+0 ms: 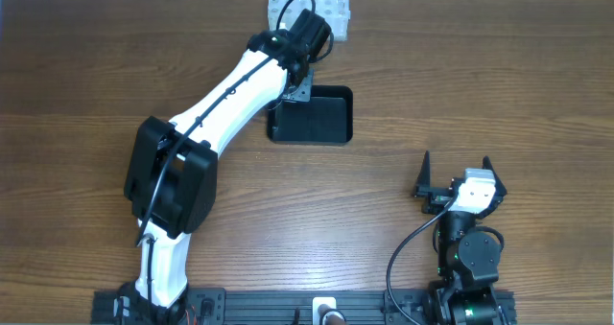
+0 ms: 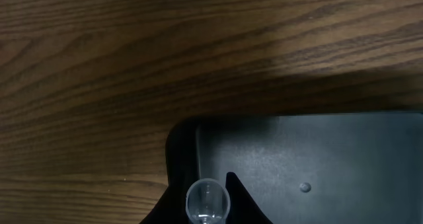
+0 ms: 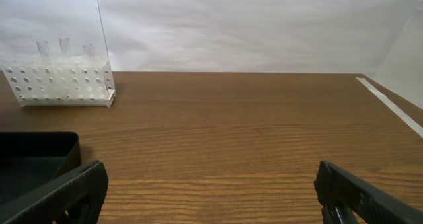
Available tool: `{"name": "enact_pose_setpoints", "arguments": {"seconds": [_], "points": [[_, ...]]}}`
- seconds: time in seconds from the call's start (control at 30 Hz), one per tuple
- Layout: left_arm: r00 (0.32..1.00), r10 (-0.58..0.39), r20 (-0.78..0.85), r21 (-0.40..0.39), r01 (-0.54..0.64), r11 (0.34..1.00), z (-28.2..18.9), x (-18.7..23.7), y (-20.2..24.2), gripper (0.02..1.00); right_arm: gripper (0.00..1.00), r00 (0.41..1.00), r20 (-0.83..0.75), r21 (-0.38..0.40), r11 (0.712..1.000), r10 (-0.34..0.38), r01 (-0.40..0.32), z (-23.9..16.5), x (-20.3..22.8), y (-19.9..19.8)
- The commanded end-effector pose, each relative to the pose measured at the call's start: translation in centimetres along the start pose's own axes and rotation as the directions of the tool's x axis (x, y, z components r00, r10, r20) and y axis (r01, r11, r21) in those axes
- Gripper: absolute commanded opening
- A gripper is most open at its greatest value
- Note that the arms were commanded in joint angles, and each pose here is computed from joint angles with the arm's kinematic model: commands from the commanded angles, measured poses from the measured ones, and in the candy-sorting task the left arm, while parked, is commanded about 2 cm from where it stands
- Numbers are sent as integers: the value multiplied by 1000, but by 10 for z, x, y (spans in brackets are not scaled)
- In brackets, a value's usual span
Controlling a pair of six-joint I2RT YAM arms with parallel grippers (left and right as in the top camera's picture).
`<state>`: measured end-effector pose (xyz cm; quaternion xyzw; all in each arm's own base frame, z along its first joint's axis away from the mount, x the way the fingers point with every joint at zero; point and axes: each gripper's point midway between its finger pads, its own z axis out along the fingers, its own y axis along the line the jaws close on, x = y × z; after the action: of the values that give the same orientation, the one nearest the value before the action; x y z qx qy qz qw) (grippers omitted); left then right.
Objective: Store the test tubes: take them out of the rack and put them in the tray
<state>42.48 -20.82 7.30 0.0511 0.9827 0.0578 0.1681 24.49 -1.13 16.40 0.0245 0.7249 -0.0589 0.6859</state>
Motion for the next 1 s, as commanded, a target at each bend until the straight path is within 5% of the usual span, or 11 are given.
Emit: {"name": "enact_pose_setpoints", "arguments": {"seconds": [0.03,0.33,0.57,0.83,1.0], "points": [[999,-13,-29,-31,12,999,18,6,5,56,993,1000,2,-14,1000,-7,7,0,2,3],[999,-18,-43,-38,16,999,32,8,6,110,991,1000,2,-14,1000,-7,7,0,2,3],[999,-25,-24,-25,25,999,28,3,5,382,991,1000,2,-14,1000,-7,7,0,2,3],[987,-80,138,79,69,994,-41,-41,2,573,993,1000,2,-14,1000,-7,7,0,2,3],[909,-167,381,112,135,985,-99,-107,9,682,991,1000,1,-14,1000,-7,7,0,2,3]]}}
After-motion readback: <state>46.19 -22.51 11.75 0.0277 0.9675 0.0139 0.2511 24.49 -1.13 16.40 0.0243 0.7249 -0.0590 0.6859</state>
